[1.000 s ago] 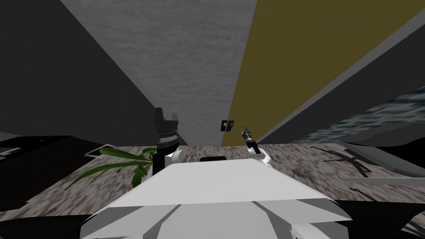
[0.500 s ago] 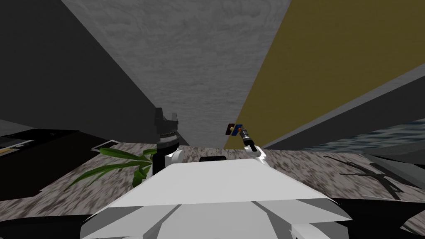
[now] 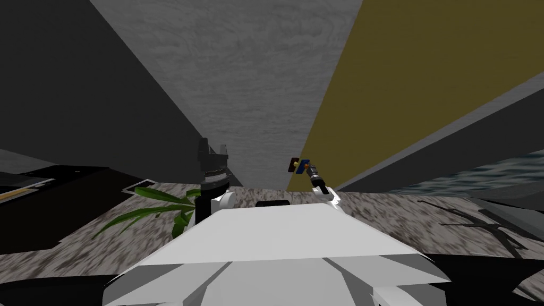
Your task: Pull the door open
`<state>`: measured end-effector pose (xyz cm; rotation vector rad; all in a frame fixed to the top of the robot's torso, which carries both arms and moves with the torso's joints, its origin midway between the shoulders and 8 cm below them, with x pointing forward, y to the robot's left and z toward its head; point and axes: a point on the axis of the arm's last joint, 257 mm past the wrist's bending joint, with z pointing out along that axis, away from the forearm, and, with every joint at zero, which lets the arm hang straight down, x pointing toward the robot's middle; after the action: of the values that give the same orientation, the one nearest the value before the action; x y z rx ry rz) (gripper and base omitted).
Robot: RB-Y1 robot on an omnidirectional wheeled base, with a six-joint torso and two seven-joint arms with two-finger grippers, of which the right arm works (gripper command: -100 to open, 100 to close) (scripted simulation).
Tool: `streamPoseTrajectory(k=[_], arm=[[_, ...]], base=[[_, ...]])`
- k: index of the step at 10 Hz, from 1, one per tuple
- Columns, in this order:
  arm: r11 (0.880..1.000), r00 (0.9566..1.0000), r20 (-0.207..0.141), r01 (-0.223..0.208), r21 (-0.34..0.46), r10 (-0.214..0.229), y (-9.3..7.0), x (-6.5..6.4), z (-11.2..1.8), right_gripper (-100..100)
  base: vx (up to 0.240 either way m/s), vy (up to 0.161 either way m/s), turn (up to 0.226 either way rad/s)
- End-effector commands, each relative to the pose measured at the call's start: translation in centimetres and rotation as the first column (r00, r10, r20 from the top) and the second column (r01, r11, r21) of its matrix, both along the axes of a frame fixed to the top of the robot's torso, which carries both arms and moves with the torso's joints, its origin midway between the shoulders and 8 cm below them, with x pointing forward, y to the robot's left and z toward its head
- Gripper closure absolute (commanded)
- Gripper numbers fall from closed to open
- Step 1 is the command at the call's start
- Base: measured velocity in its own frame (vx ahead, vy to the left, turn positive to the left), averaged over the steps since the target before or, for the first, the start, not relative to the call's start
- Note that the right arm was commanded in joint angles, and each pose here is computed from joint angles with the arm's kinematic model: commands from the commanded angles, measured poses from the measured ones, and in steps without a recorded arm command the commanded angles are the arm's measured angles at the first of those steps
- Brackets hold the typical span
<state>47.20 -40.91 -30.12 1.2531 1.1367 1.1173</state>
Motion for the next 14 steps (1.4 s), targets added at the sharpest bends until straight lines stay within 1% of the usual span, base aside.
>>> streamPoseTrajectory(k=[1, 3, 4, 6, 8, 9, 10, 11, 12, 13, 14], arm=[[1.000, 0.9996, -0.018, 0.023, -0.010, -0.023, -1.7, -0.9, -0.5, 100], [0.999, 0.9991, -0.028, 0.033, -0.015, -0.033, -2.5, -1.5, -0.8, 100], [1.000, 0.9994, -0.024, 0.025, -0.012, -0.026, -2.2, -1.5, -0.7, -100], [1.000, 0.9998, -0.019, 0.006, -0.007, -0.006, -1.4, -1.6, -0.4, -100], [1.000, 0.9997, -0.009, -0.023, 0.002, 0.023, -0.1, -1.6, 0.0, -100], [0.999, 0.9991, -0.001, -0.043, 0.008, 0.043, 0.8, -1.5, 0.3, -100], [1.000, 0.9995, -0.006, -0.031, 0.003, 0.031, 0.2, -1.6, 0.3, -100], [1.000, 0.9995, -0.031, 0.008, -0.009, -0.009, -2.1, -2.5, -0.5, -100], [0.999, 0.9987, -0.043, 0.029, -0.016, -0.030, -3.2, -2.9, -0.9, -100], [0.998, 0.9969, -0.055, 0.054, -0.025, -0.055, -4.5, -3.4, -1.3, -100], [0.998, 0.9967, -0.057, 0.057, -0.026, -0.058, -4.7, -3.4, -1.3, -100]], base=[[-0.087, -0.080, -0.094], [-0.127, -0.109, -0.089], [-0.164, -0.026, -0.026], [-0.182, 0.044, 0.013], [-0.204, 0.093, 0.050], [-0.185, 0.094, 0.088], [-0.076, 0.047, 0.010], [-0.044, -0.059, -0.179], [-0.041, -0.105, -0.173], [0.004, -0.123, -0.147], [0.044, -0.083, -0.038]])
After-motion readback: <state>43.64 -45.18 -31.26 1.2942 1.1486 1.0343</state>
